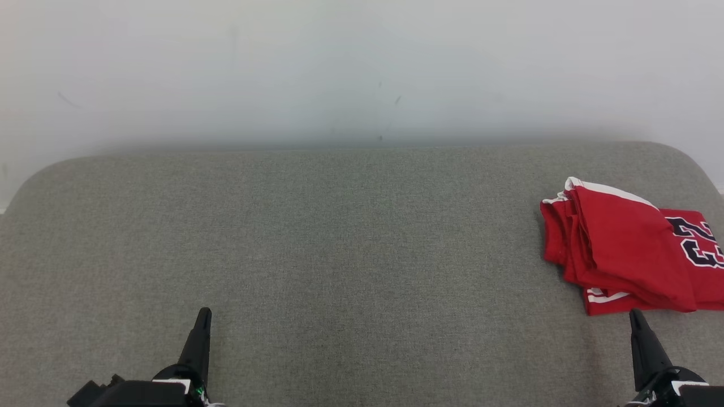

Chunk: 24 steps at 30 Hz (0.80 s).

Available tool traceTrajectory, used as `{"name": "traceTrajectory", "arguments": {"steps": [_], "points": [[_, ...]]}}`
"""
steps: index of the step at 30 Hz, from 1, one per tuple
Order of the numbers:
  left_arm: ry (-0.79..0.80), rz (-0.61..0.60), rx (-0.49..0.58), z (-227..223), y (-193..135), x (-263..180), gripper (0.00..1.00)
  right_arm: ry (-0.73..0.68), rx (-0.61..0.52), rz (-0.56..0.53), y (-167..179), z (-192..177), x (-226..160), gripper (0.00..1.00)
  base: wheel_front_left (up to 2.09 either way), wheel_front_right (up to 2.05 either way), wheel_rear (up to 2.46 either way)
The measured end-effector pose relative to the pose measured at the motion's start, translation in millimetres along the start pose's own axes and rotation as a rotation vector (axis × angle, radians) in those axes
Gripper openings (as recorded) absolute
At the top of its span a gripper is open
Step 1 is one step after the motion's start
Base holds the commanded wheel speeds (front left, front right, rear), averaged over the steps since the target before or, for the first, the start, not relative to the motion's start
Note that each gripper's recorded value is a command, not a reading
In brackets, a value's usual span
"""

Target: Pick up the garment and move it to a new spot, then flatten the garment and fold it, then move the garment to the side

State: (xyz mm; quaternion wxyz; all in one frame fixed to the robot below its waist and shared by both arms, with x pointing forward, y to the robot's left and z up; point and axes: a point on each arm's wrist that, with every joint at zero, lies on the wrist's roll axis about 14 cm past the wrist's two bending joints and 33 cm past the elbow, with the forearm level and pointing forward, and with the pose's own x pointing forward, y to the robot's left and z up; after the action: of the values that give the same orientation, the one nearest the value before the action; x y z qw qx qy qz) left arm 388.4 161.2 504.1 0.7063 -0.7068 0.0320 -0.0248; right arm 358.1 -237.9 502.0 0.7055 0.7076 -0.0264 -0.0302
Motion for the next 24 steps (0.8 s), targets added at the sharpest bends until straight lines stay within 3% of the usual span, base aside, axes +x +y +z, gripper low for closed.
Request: {"name": "traceTrajectory", "arguments": {"steps": [24], "points": [[0.0, 0.0, 0.0, -0.1, 0.0, 0.0, 0.0, 0.0, 0.0, 0.0, 0.0, 0.0, 0.0, 0.0, 0.0, 0.0, 0.0]]}}
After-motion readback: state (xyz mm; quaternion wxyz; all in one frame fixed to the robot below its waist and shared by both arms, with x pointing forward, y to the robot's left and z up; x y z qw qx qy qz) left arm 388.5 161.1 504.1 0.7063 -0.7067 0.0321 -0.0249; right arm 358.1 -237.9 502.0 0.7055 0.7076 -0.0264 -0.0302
